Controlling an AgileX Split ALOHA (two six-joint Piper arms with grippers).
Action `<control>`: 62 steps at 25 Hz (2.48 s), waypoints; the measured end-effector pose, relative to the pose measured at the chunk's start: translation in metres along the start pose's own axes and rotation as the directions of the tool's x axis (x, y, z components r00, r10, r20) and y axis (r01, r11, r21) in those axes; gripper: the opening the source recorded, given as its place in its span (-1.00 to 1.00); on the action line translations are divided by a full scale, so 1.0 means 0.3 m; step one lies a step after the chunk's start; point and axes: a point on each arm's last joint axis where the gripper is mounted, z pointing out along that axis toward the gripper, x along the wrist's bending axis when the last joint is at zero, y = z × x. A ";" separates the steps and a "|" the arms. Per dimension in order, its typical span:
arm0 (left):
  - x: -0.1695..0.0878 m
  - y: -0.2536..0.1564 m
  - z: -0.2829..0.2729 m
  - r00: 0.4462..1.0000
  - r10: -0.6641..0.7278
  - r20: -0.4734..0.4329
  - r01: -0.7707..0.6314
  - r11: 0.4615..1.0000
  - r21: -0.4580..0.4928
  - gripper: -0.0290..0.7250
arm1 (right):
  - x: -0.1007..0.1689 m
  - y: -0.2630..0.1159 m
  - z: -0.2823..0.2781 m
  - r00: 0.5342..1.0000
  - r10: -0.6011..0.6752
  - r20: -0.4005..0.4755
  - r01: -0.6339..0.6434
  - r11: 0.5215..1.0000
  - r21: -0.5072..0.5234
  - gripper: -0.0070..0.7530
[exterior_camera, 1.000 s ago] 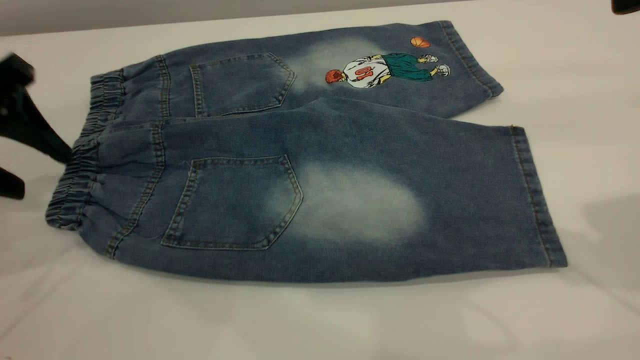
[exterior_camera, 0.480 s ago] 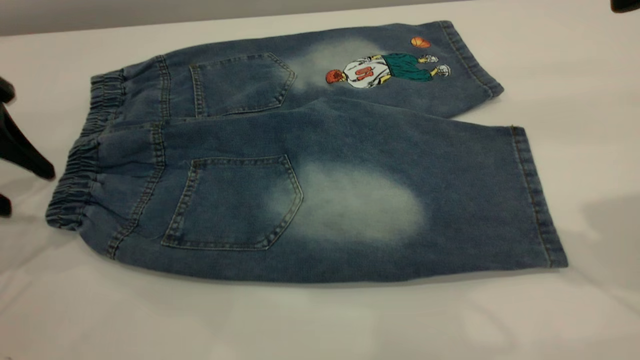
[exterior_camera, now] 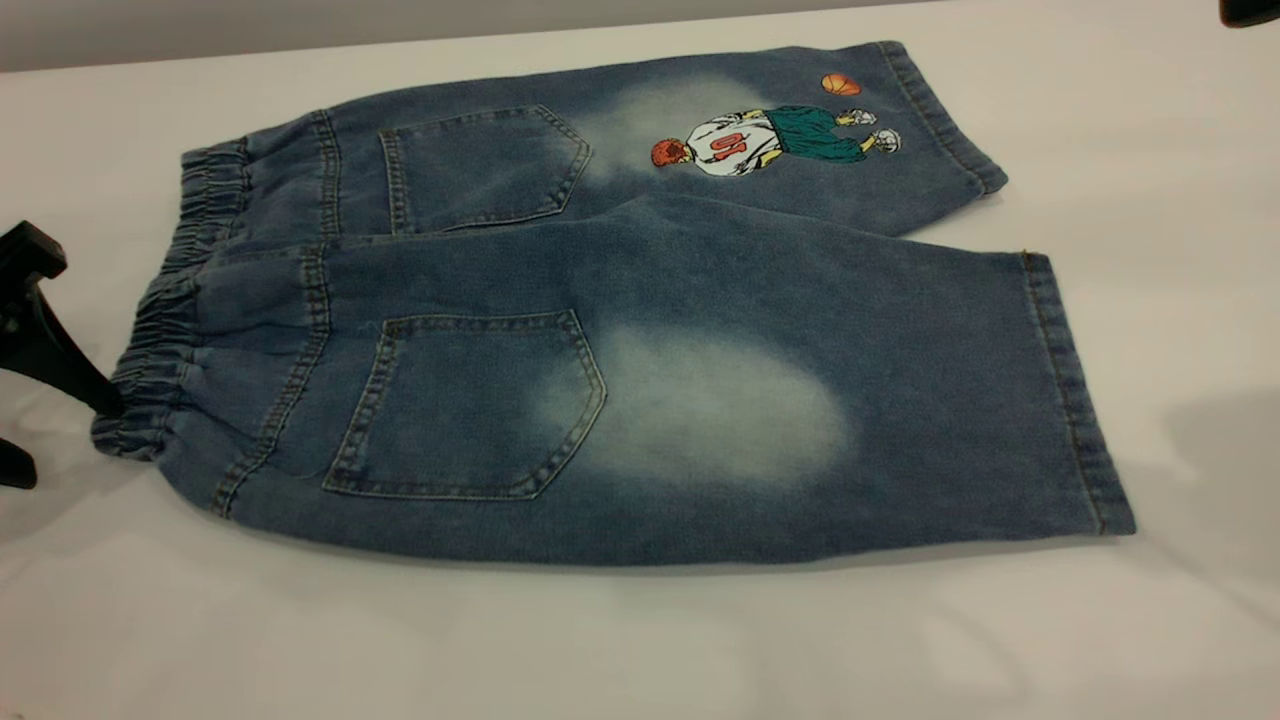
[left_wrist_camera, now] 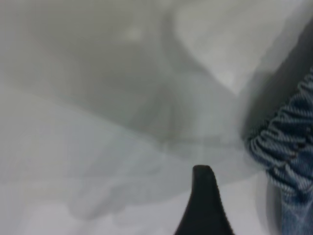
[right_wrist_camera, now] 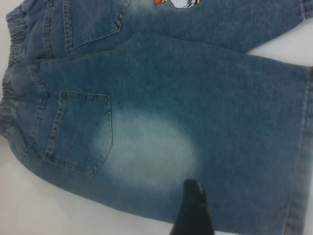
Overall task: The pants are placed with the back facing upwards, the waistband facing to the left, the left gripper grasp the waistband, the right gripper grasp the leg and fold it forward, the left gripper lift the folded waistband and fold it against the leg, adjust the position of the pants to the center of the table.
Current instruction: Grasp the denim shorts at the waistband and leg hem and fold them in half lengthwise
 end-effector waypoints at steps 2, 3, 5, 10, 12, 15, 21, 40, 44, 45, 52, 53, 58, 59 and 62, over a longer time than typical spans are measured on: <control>-0.003 0.002 0.001 1.000 0.004 0.011 -0.004 1.000 -0.007 0.34 | 0.000 0.000 0.000 1.000 0.000 0.000 0.000 1.000 0.000 0.28; -0.006 0.004 0.001 1.000 0.001 0.020 -0.001 1.000 -0.012 0.34 | 0.000 0.000 0.000 1.000 0.000 0.000 0.000 1.000 0.000 0.28; -0.012 0.006 0.001 0.999 0.007 0.040 -0.006 1.000 -0.022 0.34 | 0.000 0.000 0.000 1.000 -0.001 0.001 0.001 1.000 -0.001 0.28; -0.029 0.013 0.000 0.996 -0.003 0.094 0.007 0.999 -0.046 0.34 | 0.001 0.002 0.000 1.000 0.008 -0.003 -0.008 1.000 -0.008 0.28; -0.028 0.014 0.005 0.995 -0.009 0.098 0.013 0.999 -0.042 0.34 | 0.002 0.003 0.000 1.000 0.002 -0.006 -0.002 1.000 -0.010 0.28; -0.018 -0.001 0.042 0.994 -0.034 0.104 0.032 0.999 0.019 0.34 | 0.002 0.004 0.000 1.000 -0.002 -0.006 0.002 1.000 -0.012 0.28; -0.005 -0.014 0.088 0.993 -0.042 0.114 0.033 0.997 0.074 0.33 | 0.002 0.004 0.000 1.000 -0.003 -0.006 0.003 1.000 -0.013 0.28; 0.003 0.006 0.112 0.994 -0.009 0.112 0.009 1.000 -0.001 -0.70 | -0.003 -0.015 0.016 0.999 0.042 -0.024 -0.041 0.999 0.014 0.28; -0.030 0.005 0.080 0.991 0.057 0.119 -0.053 0.998 -0.033 -0.70 | -0.035 -0.069 0.069 0.994 0.110 -0.019 -0.108 0.990 0.087 0.28; -0.047 0.005 0.066 0.989 0.082 0.124 -0.076 0.996 -0.049 -0.70 | -0.044 -0.081 0.083 0.992 0.125 -0.018 -0.122 0.987 0.103 0.28; -0.172 -0.022 -0.034 0.958 0.217 0.186 -0.194 0.972 -0.135 -0.70 | -0.086 -0.122 0.170 0.980 0.196 -0.026 -0.188 0.965 0.182 0.28; -0.188 -0.028 -0.046 0.953 0.233 0.195 -0.207 0.968 -0.143 -0.70 | -0.093 -0.128 0.183 0.979 0.204 -0.021 -0.196 0.960 0.199 0.28; -0.229 -0.046 -0.087 0.933 0.270 0.238 -0.236 0.959 -0.159 -0.70 | -0.133 -0.167 0.247 0.971 0.239 0.011 -0.231 0.926 0.299 0.28; -0.230 -0.047 -0.089 0.932 0.271 0.239 -0.237 0.958 -0.162 -0.70 | -0.142 -0.177 0.261 0.968 0.251 0.020 -0.244 0.915 0.320 0.28; -0.233 -0.048 -0.096 0.930 0.276 0.243 -0.240 0.956 -0.166 -0.70 | -0.170 -0.200 0.301 0.957 0.286 0.056 -0.287 0.890 0.354 0.28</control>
